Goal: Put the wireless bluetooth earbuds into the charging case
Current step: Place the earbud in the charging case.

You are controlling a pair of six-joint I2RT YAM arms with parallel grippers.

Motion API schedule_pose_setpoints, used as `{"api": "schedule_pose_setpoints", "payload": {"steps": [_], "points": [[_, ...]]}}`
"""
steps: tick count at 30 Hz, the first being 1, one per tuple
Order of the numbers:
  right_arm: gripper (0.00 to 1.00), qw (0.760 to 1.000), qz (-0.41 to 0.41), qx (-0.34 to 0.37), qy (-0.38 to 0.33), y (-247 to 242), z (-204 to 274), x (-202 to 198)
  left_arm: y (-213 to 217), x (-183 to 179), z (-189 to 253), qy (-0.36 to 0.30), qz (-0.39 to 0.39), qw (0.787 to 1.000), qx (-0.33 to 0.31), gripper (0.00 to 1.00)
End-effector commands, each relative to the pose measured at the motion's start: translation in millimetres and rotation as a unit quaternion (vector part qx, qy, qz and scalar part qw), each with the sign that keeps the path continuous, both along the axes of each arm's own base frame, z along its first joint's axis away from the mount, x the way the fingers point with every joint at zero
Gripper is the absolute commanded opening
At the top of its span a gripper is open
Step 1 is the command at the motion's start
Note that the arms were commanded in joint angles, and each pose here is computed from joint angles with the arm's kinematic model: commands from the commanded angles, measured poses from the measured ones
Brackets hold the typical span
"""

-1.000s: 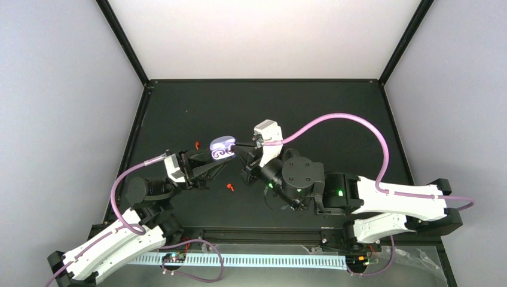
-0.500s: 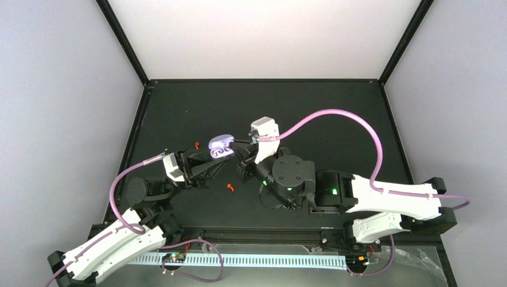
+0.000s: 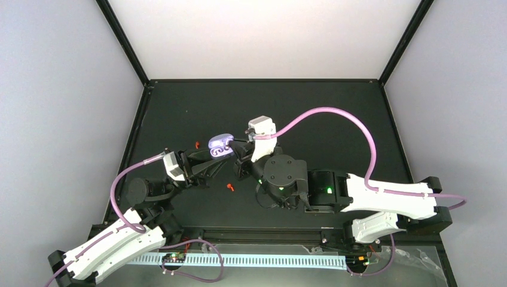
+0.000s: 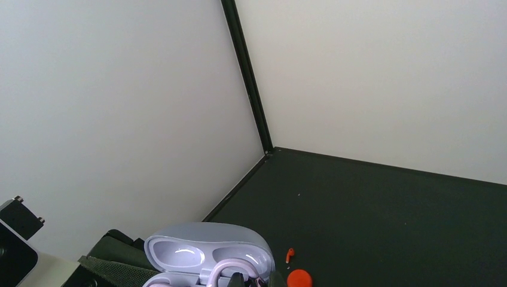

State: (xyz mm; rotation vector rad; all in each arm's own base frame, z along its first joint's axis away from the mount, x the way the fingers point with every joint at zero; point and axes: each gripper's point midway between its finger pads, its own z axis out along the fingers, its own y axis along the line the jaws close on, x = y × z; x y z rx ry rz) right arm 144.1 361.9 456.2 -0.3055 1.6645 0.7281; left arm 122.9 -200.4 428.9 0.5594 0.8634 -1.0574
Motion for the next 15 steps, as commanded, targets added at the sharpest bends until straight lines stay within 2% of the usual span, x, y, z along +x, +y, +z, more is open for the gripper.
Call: {"api": "schedule_pose_setpoints", "payload": {"steps": [1,15], "points": [[0.01,1.0,-0.012,-0.006,0.009,-1.1,-4.1,0.5,19.7,-3.7,24.1,-0.015,0.018,0.998,-0.056,0.02],[0.01,1.0,-0.002,-0.009,0.02,1.4,-9.8,-2.0,29.4,5.2,26.0,0.008,0.04,0.996,-0.081,0.02]]}}
